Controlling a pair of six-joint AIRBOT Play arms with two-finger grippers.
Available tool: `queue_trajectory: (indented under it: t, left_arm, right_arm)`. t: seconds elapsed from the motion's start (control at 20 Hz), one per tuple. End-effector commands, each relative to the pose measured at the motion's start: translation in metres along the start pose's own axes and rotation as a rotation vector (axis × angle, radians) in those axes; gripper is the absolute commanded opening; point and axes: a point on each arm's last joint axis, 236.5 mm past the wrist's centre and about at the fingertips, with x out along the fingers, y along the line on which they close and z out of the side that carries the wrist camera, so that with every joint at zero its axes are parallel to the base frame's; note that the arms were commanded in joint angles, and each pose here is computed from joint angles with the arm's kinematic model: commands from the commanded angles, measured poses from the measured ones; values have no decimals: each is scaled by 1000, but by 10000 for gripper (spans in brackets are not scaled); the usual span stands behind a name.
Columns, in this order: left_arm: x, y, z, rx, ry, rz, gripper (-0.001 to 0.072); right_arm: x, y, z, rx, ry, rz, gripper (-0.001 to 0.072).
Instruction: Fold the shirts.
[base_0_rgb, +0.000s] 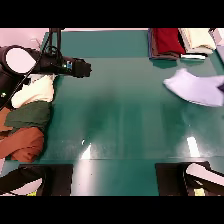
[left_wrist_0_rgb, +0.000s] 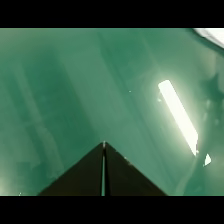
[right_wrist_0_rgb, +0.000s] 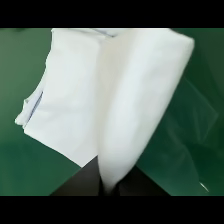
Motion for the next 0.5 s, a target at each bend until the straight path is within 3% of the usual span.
queue_trajectory:
  t: [0.0,0.35,0.4,0.45]
  left_arm:
    - [0,-1,4,-12,-17,-3,26]
    - [0,-1,2,-7,-7,-2,27]
    - [0,-1,0,-6,0,-2,27]
    - [0,-1,-1,-5,5,-2,27]
  right_arm:
    - [-40,-80,0,151,-123,-140,12]
    - [-35,-84,-65,55,56,-272,27]
    - [-36,-81,-72,20,88,-282,168]
    - [-38,-84,-77,-20,114,-308,408]
